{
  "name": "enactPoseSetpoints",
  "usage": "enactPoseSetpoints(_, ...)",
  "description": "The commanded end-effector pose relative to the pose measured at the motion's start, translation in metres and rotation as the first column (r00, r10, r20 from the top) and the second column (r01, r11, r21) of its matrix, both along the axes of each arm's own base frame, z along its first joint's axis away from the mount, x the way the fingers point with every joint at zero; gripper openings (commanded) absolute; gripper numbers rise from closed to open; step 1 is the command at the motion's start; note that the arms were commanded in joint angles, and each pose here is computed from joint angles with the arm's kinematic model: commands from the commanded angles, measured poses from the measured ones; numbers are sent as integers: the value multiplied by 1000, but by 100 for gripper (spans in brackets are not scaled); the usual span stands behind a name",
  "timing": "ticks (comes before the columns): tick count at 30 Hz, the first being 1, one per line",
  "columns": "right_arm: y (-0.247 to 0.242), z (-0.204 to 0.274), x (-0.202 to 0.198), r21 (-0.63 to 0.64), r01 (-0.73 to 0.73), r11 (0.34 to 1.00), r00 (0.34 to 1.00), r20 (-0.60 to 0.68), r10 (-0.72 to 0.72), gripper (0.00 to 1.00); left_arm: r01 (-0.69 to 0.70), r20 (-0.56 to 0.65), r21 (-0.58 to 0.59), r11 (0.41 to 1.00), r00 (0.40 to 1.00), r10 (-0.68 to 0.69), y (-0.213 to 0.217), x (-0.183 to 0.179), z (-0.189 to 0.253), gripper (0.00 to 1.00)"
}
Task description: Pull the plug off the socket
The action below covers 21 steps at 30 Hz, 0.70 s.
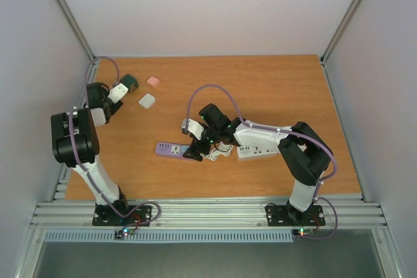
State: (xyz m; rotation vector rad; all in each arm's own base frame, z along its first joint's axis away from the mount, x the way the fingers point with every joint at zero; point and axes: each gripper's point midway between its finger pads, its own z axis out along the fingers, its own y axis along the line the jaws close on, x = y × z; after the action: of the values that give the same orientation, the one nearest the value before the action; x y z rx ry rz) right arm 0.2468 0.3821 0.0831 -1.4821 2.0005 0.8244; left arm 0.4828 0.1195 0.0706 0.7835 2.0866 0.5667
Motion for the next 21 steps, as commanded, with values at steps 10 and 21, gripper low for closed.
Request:
enactPoseSetpoints(10, 1, 0, 4, -7, 7, 1000, 1000, 3, -7, 99, 58, 78, 70, 996, 995, -63, -17, 6, 9, 82)
enactPoseSetpoints(21, 1, -1, 3, -10, 6, 1000, 1000, 1, -6, 99, 159, 60, -3, 987, 986, -158, -45, -21, 19, 85)
